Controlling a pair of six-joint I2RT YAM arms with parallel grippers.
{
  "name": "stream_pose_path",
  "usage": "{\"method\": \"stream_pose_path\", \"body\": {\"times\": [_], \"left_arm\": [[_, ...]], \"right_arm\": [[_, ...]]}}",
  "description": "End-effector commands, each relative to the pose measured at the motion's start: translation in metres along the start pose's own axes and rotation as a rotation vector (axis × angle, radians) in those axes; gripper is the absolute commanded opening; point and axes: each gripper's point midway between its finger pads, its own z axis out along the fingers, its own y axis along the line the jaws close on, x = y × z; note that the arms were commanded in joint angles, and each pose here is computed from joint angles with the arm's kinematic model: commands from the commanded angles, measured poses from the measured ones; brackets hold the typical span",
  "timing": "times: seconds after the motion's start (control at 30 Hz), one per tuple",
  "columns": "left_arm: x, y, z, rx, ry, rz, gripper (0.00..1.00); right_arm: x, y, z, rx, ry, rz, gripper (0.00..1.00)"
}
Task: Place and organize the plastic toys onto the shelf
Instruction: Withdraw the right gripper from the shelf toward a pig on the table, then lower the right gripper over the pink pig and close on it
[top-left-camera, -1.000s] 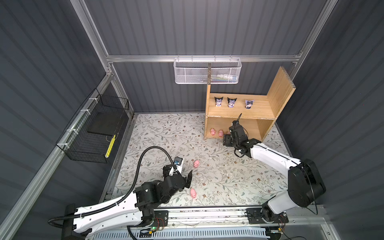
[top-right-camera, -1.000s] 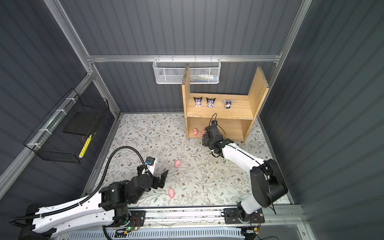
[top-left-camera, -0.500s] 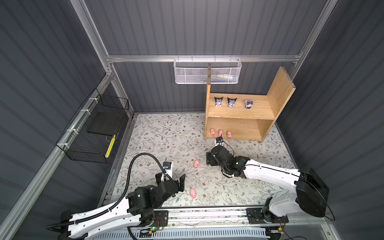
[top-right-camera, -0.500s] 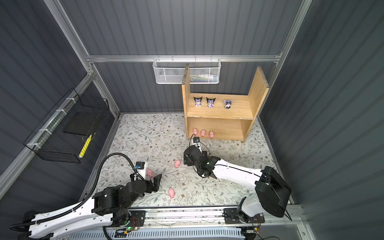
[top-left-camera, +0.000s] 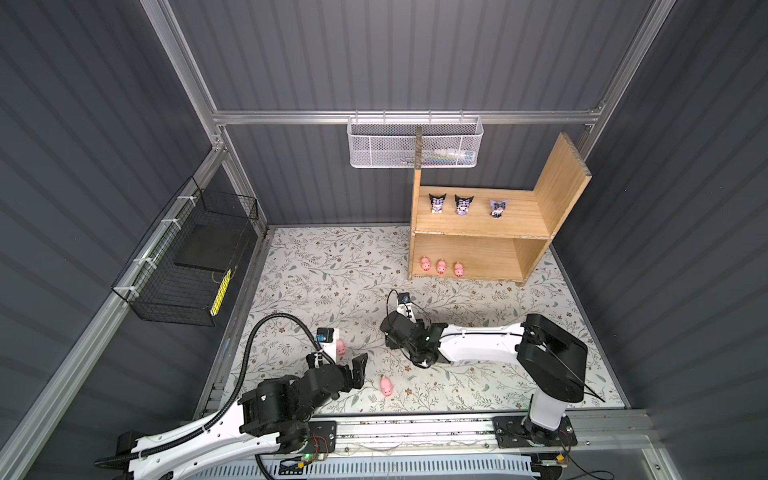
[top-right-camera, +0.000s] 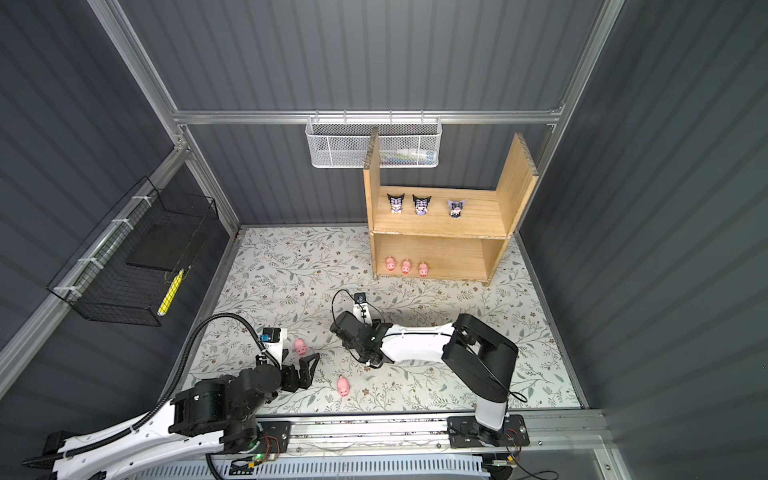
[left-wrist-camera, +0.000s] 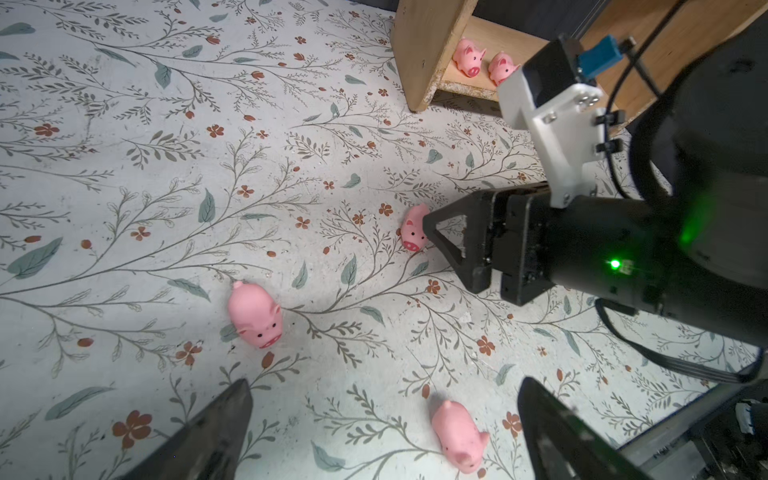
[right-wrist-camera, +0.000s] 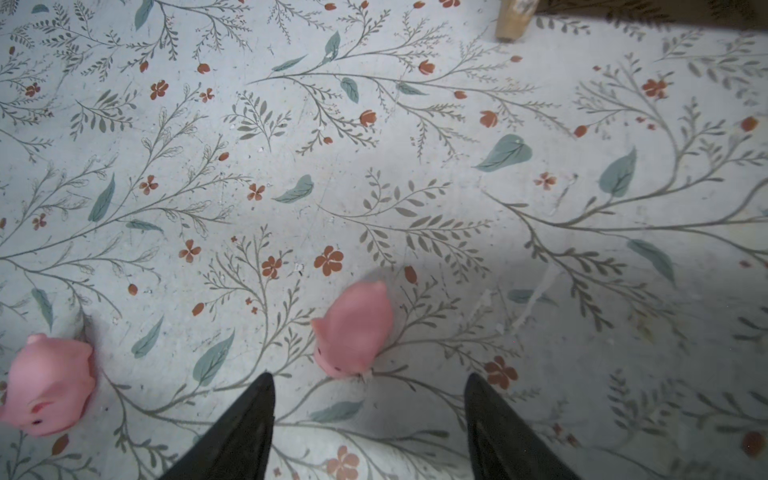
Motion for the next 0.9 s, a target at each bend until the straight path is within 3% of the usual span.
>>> {"method": "stream_pose_path", "body": {"times": [0.0, 0.53, 0.87], "left_arm": [[0.003, 0.003, -0.004, 0.01, 0.014, -0.021, 0.99], [0.004, 0.004, -0.003, 0.0, 0.009, -0.019, 0.99], [0.004, 0.005, -0.003, 0.0, 0.009, -0.022, 1.0]], "right_arm": [[-0.005, 0.009, 0.008, 0.005, -0.012, 0.033, 0.68], [0.022, 0.002, 0.048, 0.155, 0.007, 0.019, 0.63], [0.041, -0.015, 0.054, 0.223, 0.017, 0.014, 0.51]]}}
